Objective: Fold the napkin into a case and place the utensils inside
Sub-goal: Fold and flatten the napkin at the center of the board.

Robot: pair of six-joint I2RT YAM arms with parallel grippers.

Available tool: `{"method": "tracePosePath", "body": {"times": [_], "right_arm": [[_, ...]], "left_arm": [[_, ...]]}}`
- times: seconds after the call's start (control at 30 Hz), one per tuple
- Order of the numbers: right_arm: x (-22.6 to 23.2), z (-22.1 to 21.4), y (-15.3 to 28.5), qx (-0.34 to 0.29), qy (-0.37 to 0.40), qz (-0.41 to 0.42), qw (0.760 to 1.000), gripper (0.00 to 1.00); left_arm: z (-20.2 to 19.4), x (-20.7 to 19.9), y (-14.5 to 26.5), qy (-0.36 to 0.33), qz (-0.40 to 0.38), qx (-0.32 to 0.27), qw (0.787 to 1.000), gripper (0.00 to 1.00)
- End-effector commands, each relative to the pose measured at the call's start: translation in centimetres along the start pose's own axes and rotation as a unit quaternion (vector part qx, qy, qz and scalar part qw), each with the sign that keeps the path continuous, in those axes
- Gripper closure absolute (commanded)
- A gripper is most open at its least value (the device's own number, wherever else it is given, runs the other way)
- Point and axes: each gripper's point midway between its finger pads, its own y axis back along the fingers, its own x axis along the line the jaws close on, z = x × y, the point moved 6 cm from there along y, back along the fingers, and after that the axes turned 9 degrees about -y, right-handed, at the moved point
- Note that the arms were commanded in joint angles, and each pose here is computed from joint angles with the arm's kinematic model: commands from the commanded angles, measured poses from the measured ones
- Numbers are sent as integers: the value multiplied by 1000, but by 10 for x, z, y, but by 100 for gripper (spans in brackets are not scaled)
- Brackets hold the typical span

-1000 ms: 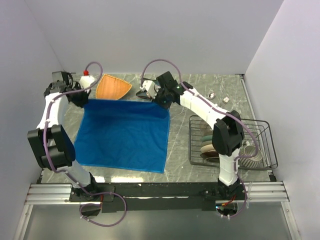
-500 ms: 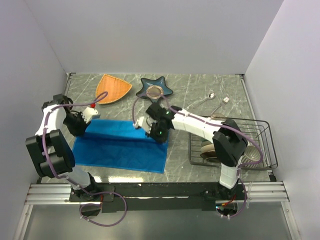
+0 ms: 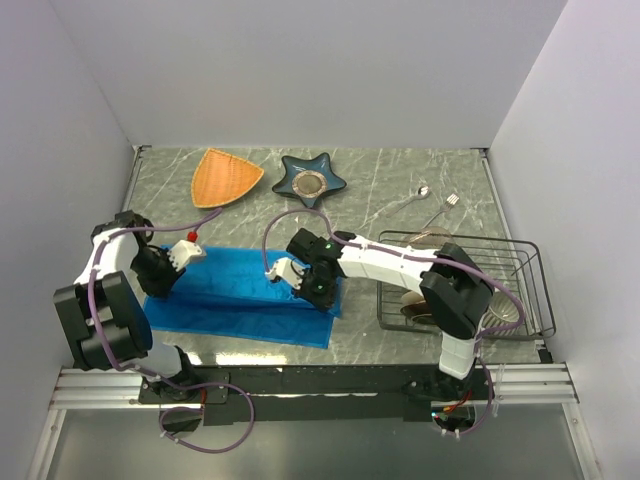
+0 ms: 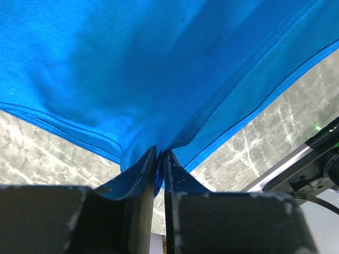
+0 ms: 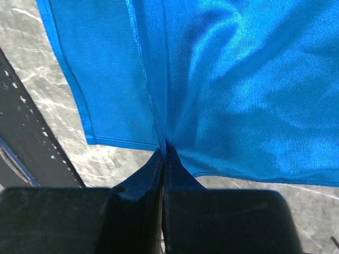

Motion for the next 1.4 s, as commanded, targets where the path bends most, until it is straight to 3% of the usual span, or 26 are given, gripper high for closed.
{"method": "tracePosePath", "body": {"times": [0.0, 0.27, 0.43, 0.5, 0.53, 0.63, 0.67, 0.77, 0.9, 1.07, 1.23, 1.37], "right_arm": [[13, 18, 23, -37, -1, 2, 999, 100], [35, 37, 28, -43, 8, 14, 999, 100], [35, 31, 14, -27, 13, 10, 999, 100], [36, 30, 11, -23, 15, 10, 1000, 99], [36, 28, 9, -17, 18, 10, 1000, 95], [39, 23, 12, -9, 24, 16, 1000, 63], [40, 22, 15, -9, 26, 17, 999, 47], [45, 18, 30, -14, 33, 24, 999, 33], [40, 12, 46, -22, 8, 40, 999, 33], [10, 3, 57, -44, -82, 68, 993, 37], [-12, 5, 53, -53, -135, 70, 987, 41], [-21, 9, 50, -59, -152, 71, 984, 43]], "left_arm": [[0, 5, 15, -21, 34, 4, 999, 85], [-3, 27, 40, -35, 77, 21, 996, 92], [-11, 14, 32, -47, 57, 32, 997, 90], [-14, 10, 27, -49, 54, 35, 997, 84], [-15, 4, 21, -50, 46, 36, 997, 81], [-14, -2, 21, -52, 42, 28, 997, 64], [-13, -6, 24, -52, 33, 24, 998, 57], [-8, -9, 37, -42, 28, -2, 999, 47], [-5, -6, 49, -19, 41, -24, 999, 47], [1, -1, 48, 25, 57, -54, 997, 48], [0, 18, 36, 113, 101, -65, 986, 48], [-11, 21, 27, 197, 101, -39, 974, 51]]}}
